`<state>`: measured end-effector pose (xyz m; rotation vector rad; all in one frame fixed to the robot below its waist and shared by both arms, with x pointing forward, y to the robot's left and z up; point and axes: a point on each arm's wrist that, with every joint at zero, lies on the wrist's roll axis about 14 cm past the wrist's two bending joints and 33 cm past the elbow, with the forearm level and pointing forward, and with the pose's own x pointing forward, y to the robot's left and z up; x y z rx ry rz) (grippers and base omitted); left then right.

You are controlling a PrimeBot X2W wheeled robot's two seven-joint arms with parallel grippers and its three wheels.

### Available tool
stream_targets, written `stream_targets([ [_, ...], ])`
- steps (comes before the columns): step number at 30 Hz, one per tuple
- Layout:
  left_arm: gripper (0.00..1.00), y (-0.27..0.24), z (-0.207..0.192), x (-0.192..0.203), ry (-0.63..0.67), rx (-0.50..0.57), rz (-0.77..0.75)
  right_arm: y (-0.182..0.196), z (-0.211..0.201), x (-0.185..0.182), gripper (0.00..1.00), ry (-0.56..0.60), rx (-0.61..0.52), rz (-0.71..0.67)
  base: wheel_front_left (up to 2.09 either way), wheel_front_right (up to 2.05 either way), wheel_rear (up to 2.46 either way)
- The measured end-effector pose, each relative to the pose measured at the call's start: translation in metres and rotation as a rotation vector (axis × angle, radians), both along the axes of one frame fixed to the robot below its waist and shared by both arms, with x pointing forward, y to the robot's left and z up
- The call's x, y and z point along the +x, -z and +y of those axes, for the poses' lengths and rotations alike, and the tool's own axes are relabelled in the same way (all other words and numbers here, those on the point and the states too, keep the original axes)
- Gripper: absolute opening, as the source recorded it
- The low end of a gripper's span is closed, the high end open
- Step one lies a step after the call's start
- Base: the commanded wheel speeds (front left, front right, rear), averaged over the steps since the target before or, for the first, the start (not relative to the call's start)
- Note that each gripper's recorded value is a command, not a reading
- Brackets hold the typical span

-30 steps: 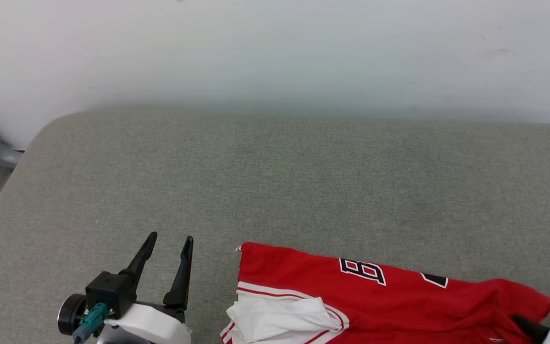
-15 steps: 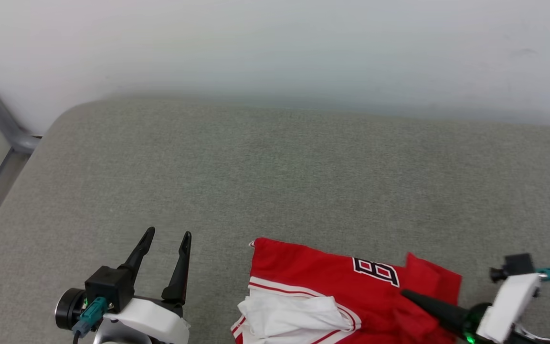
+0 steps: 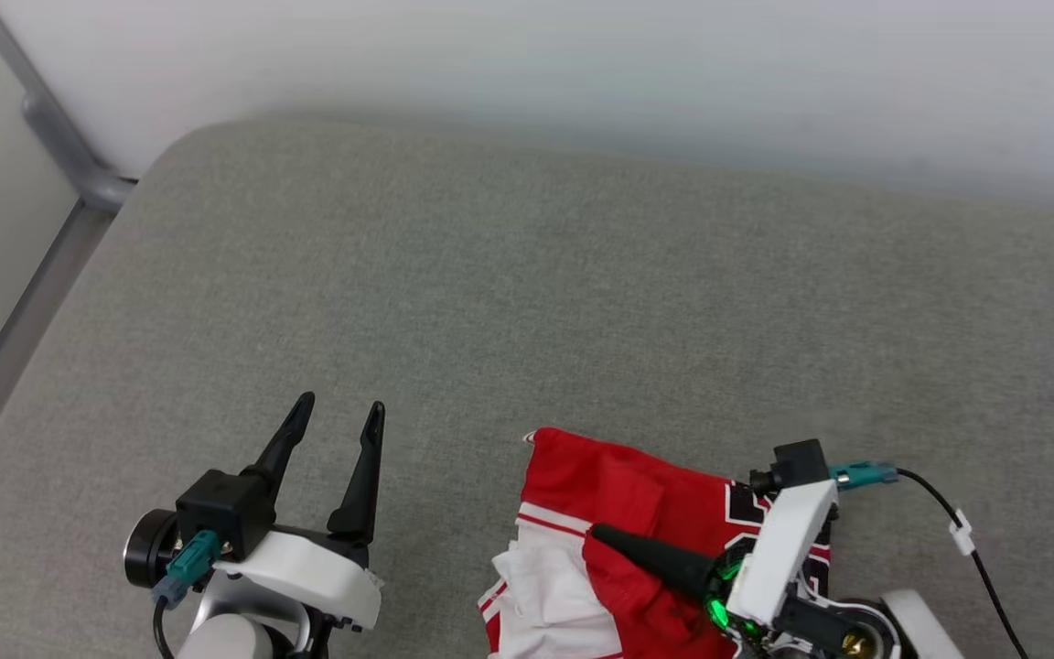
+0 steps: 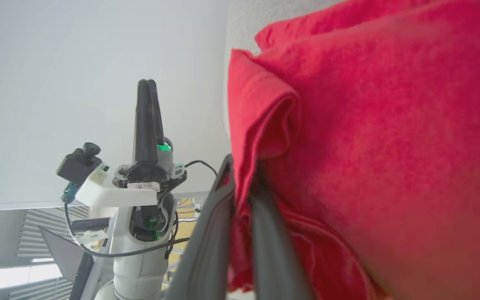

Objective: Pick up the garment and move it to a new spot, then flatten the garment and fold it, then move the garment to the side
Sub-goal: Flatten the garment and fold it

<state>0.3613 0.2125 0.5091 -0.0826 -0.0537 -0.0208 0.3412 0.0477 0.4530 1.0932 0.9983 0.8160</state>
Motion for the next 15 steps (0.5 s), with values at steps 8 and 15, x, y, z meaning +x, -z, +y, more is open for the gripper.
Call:
stream_targets([
  [8,1.00,0.016,0.006,0.006,-0.027,-0.014,0.049,0.046,0.011,0.005,0.66,-0.010,-0.135,0.030,0.00,0.00,0.00],
  [15,1.00,0.013,0.002,0.011,-0.011,-0.006,0.034,0.028,0.016,0.008,1.00,0.001,-0.112,-0.041,0.00,0.00,0.00],
])
